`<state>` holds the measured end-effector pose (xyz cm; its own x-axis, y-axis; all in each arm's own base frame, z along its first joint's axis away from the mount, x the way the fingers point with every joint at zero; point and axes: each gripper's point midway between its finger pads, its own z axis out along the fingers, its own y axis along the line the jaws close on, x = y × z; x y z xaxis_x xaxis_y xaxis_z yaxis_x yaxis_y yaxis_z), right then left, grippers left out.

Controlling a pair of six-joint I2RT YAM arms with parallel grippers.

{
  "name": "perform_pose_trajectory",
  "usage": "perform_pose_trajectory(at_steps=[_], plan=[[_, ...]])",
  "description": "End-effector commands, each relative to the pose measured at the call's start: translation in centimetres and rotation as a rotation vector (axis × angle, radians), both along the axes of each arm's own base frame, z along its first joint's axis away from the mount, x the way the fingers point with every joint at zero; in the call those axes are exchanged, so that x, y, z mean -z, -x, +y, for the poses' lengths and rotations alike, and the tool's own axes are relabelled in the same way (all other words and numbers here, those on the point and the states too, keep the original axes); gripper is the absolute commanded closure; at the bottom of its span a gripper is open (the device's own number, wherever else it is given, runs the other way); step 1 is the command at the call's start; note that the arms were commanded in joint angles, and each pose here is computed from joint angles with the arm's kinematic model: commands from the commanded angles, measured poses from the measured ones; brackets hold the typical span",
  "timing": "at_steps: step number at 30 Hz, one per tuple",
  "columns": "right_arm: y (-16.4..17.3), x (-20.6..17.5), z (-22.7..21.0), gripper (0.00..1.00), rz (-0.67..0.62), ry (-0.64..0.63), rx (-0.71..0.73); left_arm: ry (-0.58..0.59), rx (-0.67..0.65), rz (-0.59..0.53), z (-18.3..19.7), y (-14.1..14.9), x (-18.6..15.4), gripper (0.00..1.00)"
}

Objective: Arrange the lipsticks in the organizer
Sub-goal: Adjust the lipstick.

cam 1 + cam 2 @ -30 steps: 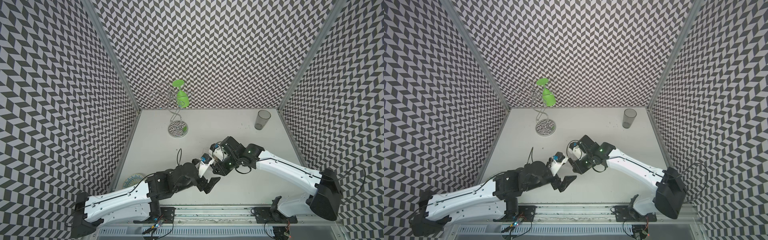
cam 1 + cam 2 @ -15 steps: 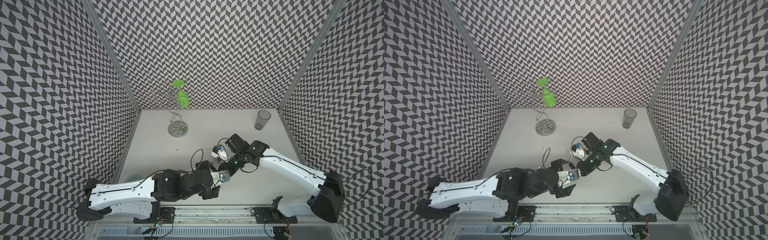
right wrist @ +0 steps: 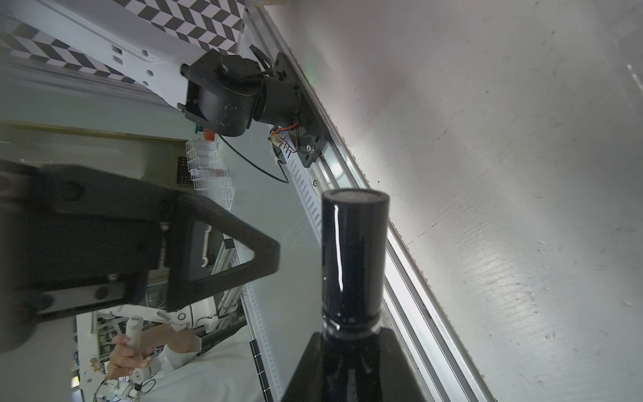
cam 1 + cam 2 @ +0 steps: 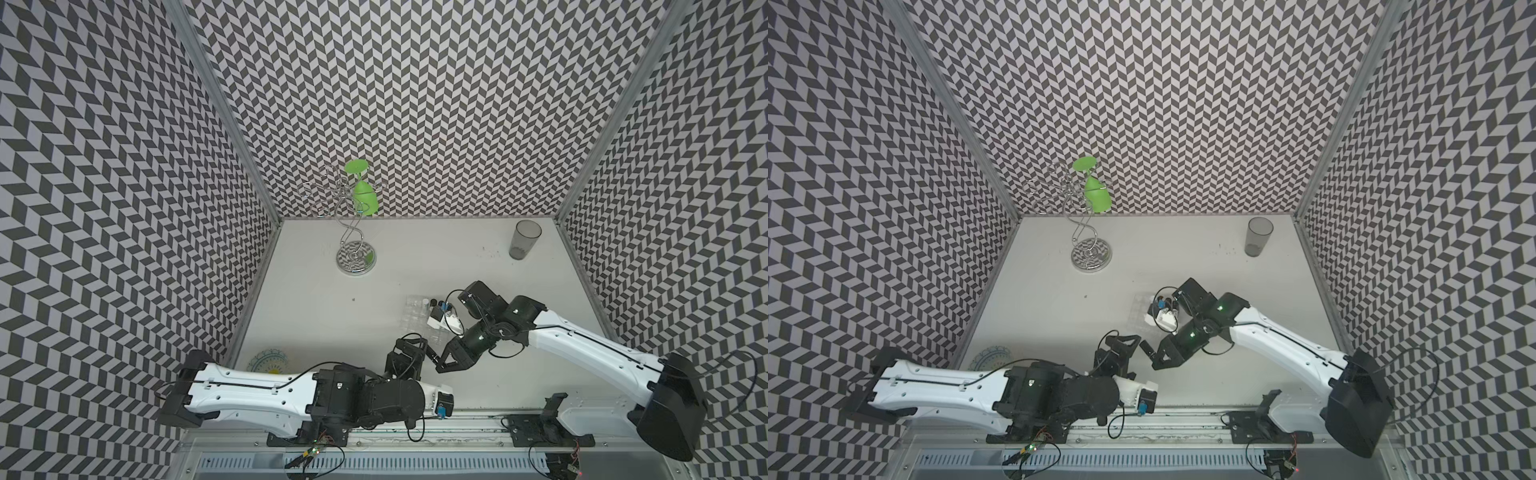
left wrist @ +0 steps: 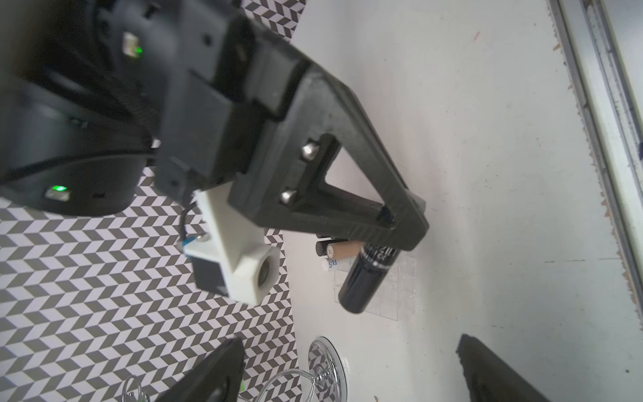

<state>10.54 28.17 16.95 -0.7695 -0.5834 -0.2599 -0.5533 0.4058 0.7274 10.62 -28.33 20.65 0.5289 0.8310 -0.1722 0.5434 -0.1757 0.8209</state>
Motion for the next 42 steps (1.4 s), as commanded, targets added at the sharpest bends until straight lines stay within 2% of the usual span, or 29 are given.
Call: perform_pose_trajectory(at_steps=[1,9,14,21,25,31,32,34,40,42], plan=[[0.4,-2.5,1.0,0.84,-0.023,-0.125,-0.034,-0.002,0.05,-0.023,-1.1,-0.2,-0.3,0.01],[1.4,-2.5,1.1,0.83,0.011,-0.171,-0.056,-0.013,0.056,0.012,-2.3,-0.7,1.1,0.04],[1.7,-2.8,1.1,0.83,0.017,-0.186,-0.066,-0.004,0.087,0.038,-3.1,-0.3,1.2,0.2],[1.7,-2.0,1.0,0.82,0.028,-0.169,-0.063,-0.008,0.089,0.065,-3.1,-0.2,1.4,0.3],[1.6,-2.1,1.1,0.81,0.023,-0.169,-0.062,-0.024,0.091,0.071,-3.0,-0.1,1.9,0.48],[1.6,-1.6,1.0,0.79,0.028,-0.154,-0.058,-0.023,0.07,0.073,-2.8,-0.4,1.9,0.49],[1.6,-1.6,1.0,0.78,0.03,-0.152,-0.058,-0.018,0.077,0.078,-2.9,-0.3,1.9,0.53],[1.7,-1.6,1.0,0.77,0.032,-0.153,-0.059,-0.023,0.073,0.073,-2.8,-0.3,2.0,0.71],[1.6,-1.5,1.1,0.76,0.034,-0.15,-0.06,-0.017,0.06,0.07,-3.0,-0.5,1.9,0.72],[1.7,-1.6,1.1,0.69,0.038,-0.156,-0.064,-0.013,0.058,0.067,-3.0,-0.5,1.7,0.72]])
